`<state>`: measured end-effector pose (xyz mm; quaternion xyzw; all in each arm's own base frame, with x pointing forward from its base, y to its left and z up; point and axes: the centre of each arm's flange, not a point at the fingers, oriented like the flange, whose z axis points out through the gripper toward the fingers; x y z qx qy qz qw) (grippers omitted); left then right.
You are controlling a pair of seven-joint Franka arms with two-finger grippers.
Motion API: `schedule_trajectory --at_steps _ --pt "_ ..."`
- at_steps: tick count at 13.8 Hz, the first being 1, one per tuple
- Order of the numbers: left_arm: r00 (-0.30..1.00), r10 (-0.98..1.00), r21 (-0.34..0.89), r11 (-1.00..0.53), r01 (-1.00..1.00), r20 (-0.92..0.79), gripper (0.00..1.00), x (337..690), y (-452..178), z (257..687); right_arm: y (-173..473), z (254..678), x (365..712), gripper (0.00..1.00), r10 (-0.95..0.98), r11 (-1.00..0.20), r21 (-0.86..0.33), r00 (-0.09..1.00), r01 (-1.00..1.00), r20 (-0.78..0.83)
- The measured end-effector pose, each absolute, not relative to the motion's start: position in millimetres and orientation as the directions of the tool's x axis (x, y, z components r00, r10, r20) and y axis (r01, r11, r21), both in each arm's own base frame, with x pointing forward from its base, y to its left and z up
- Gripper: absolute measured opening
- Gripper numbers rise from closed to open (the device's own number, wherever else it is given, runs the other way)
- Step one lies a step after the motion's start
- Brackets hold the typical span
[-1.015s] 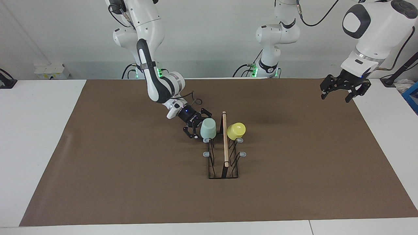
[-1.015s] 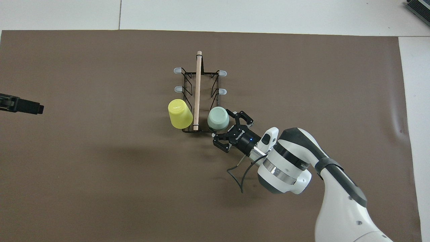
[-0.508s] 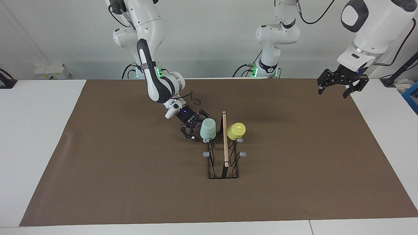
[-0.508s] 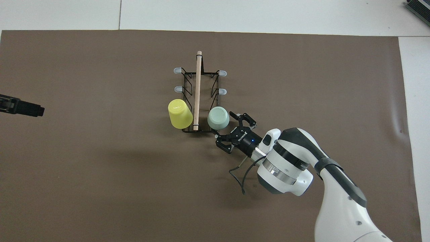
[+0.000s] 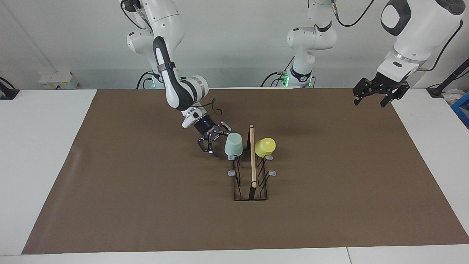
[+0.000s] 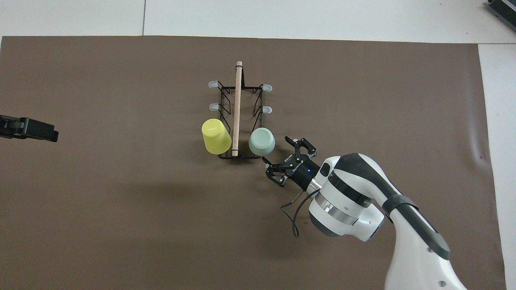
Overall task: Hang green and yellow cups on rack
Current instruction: 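Open the right gripper and pull it back from the green cup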
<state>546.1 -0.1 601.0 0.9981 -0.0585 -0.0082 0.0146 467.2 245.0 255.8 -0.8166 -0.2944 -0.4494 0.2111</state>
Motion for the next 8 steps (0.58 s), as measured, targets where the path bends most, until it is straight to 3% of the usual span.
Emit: schedule_trajectory --at_steps 5,8 --pt "0.995 -0.094 0.03 -0.995 -0.093 -0.03 1.0 543.1 -1.8 601.5 204.3 287.6 490.3 1.0 0.471 -0.687 0.113 0.321 0.718 0.822" --pt "0.995 -0.096 0.03 -0.995 -0.095 -0.029 1.0 543.1 -2.7 601.6 177.1 299.3 505.5 1.0 0.619 -0.594 0.261 0.225 0.761 0.753"
